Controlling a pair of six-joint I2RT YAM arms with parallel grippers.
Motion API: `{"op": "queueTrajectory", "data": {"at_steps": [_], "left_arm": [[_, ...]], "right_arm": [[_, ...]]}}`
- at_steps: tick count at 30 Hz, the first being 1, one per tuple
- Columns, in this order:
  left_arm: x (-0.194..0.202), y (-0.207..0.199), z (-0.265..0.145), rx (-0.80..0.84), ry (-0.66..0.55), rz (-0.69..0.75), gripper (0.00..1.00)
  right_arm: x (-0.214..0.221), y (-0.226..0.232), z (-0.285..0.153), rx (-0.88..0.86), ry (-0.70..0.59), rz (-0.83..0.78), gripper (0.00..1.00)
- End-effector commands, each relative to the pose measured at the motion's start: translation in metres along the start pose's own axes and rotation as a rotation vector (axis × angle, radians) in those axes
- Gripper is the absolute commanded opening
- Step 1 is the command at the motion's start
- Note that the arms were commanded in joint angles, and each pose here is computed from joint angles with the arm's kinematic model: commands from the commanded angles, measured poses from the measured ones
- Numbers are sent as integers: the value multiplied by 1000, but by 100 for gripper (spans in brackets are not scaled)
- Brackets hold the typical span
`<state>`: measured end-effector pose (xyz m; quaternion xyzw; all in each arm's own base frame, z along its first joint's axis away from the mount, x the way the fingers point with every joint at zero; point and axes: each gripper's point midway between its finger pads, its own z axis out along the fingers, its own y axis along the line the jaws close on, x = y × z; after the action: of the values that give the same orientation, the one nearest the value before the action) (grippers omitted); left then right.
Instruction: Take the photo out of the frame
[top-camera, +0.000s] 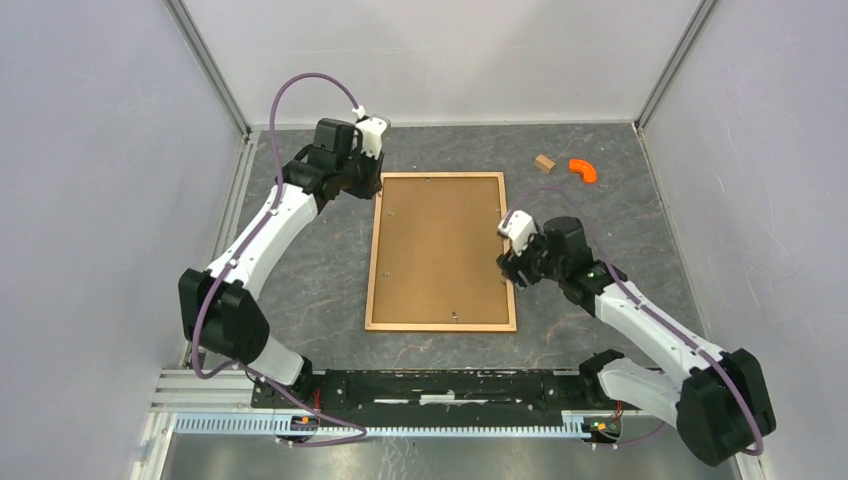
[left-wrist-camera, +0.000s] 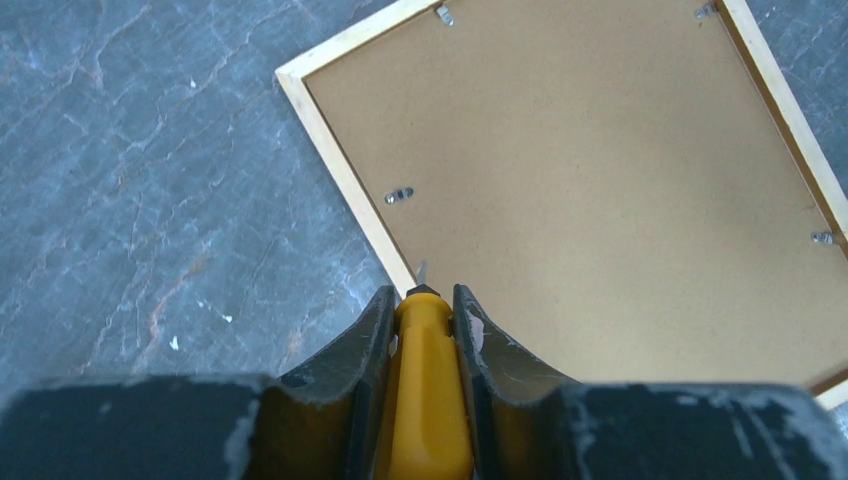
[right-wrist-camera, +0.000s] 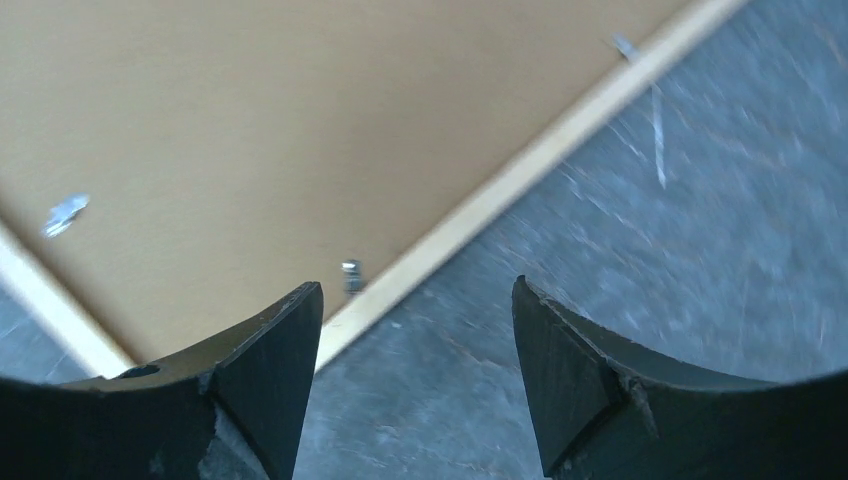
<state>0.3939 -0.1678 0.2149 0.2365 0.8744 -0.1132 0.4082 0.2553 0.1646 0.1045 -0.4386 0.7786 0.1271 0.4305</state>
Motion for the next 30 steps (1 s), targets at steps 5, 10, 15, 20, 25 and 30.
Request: {"op": "queueTrajectory", "data": {"at_steps": [5,10,15,20,25,30], "left_arm": [[6,-3,-30,-1,-45,-52,2],[12,-1,-32,-1,-47,-65,2],[17,-3,-32,10,-47,-79,2],[18,-2,-33,14,-51,-86,2],[18,-2,-34,21,-55,-101,2],[20,-2,-33,27,-56,-111,2]], "right_arm": [[21,-61,9,208,61,366,74],[26,-59,22,184,75,409,72],[21,-65,31,199,50,454,73],[25,-64,46,178,61,516,73],[35,-58,62,140,106,546,70],[45,-49,73,125,162,528,61]]}}
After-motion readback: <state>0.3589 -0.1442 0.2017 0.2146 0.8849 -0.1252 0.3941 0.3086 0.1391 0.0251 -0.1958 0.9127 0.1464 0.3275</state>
